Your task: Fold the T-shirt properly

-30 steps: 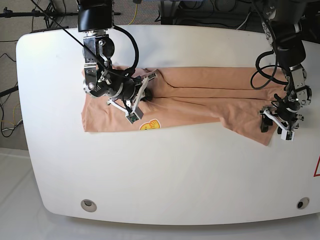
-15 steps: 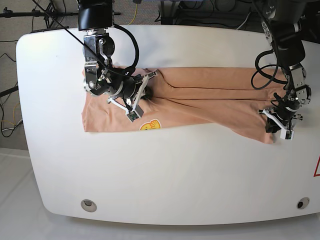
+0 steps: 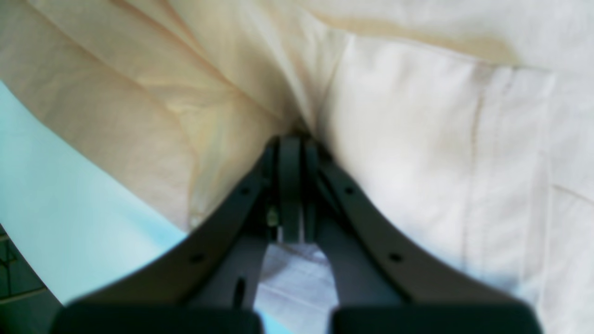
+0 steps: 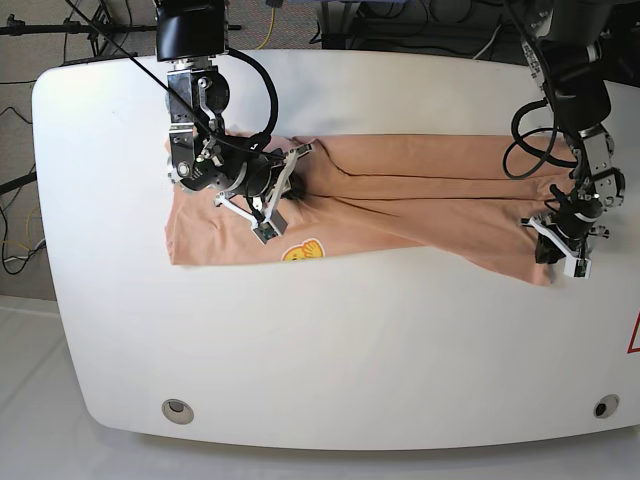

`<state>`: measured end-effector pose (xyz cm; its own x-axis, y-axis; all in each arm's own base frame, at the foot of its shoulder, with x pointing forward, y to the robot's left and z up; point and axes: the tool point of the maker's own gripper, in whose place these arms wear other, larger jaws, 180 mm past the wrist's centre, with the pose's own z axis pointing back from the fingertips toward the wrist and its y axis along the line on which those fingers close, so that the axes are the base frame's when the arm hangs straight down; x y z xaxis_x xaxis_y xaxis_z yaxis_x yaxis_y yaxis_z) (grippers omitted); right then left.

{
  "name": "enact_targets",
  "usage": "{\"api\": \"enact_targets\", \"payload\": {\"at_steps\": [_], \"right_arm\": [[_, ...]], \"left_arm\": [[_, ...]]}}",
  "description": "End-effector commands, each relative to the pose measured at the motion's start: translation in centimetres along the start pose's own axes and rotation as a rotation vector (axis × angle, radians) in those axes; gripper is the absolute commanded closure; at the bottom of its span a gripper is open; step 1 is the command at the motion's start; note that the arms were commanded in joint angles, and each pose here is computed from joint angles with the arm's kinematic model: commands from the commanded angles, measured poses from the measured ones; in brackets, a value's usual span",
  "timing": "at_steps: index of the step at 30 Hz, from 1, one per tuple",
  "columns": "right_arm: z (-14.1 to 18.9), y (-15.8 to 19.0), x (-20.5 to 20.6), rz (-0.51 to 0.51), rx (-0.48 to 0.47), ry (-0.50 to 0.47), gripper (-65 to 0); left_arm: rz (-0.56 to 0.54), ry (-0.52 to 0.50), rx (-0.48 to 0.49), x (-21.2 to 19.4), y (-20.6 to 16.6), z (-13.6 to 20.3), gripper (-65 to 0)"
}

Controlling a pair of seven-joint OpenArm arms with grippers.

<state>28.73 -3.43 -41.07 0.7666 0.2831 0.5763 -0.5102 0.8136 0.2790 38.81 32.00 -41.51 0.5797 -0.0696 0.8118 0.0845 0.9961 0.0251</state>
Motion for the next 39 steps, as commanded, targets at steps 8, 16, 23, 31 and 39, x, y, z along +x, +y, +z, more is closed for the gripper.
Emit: {"api": "enact_targets", "payload": {"at_steps": [8,16,23,31,39], "right_arm": [[0.5,0.1,2.1,0.023,0.005,-0.059,0.0],[0.5,0.0,2.1,0.022,0.004,-0.06,0.0],[0.5,0.0,2.1,0.023,0.004,-0.061,0.0],[0.5,-0.1,2.1,0.024,0.002,-0.059,0.0],[0.5,-0.1,2.0,0.023,0.002,-0.058,0.0]], "left_arm": [[-0.095,-0.118,0.059,4.1,1.7,2.5,-8.3],[-0.141,-0.096,0.07,4.0,1.6,3.5,-8.3],[-0.153,-0.067,0.077,3.7,1.6,3.8,-8.3],[-0.14,-0.059,0.076,3.2,1.7,3.6,-8.6],[-0.111,-0.097,0.076,4.8,2.0,2.6,-21.5]]}}
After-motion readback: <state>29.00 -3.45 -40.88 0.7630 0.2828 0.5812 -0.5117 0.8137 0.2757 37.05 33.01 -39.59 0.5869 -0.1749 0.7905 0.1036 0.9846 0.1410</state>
